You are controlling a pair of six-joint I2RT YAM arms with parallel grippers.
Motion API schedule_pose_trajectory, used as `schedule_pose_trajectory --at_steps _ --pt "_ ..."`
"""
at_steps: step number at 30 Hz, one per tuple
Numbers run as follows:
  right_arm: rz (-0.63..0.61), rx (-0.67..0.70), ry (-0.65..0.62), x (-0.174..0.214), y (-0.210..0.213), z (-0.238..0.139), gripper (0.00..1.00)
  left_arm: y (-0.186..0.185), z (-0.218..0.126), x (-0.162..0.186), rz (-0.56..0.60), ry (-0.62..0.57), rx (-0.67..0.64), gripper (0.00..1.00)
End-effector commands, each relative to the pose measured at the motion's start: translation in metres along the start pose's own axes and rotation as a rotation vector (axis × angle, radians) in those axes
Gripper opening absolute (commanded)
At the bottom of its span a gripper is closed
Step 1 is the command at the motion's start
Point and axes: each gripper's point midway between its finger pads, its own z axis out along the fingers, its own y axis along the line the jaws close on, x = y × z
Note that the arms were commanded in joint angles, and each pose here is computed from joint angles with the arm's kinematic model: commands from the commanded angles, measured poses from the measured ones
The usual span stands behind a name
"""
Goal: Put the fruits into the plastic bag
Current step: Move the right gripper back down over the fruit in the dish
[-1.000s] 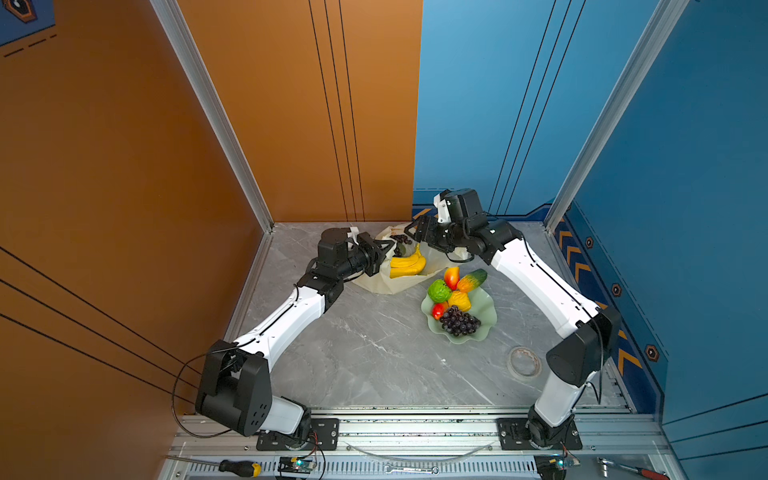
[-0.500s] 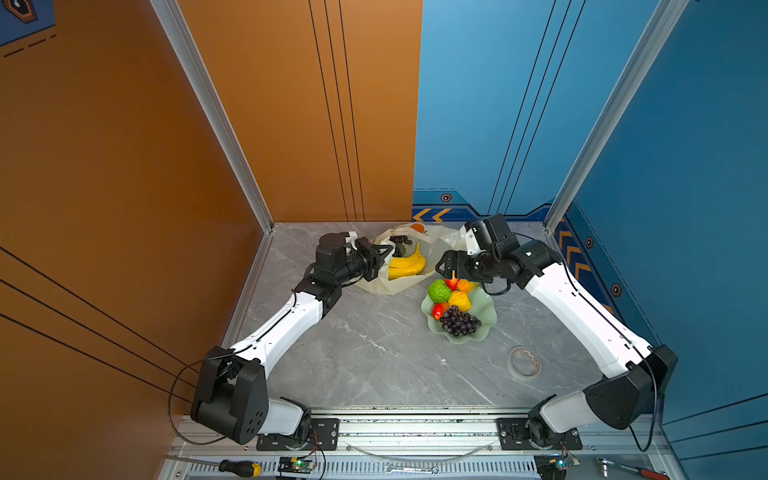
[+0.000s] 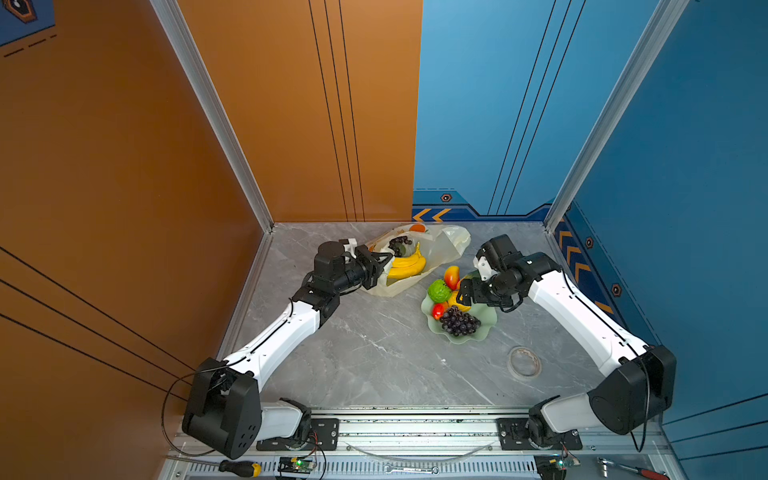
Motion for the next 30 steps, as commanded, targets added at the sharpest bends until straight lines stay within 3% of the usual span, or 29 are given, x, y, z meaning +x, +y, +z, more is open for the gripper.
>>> schedule_pose_trajectory --at_steps 1,14,20,27,30 --pt "-0.043 0.013 0.072 0.012 -0.005 0.012 0.9 0.001 -0.005 0.002 0.03 -0.016 0.0 0.0" --pt "-0.129 0.032 0.148 0.018 0.017 0.046 0.85 -0.001 -0.005 0.001 0.033 -0.017 0.003 0.0" --pt "-0.096 0.048 0.146 0.013 0.017 0.062 0.75 -0.001 -0.007 -0.001 0.029 -0.019 0.004 0.0" --pt "-0.089 0.069 0.153 0.009 0.014 0.074 0.56 0.003 -0.009 -0.004 0.022 -0.022 -0.003 0.0" --pt "-0.088 0.082 0.156 0.006 0.011 0.078 0.53 0.004 -0.01 -0.005 0.019 -0.024 -0.005 0.0"
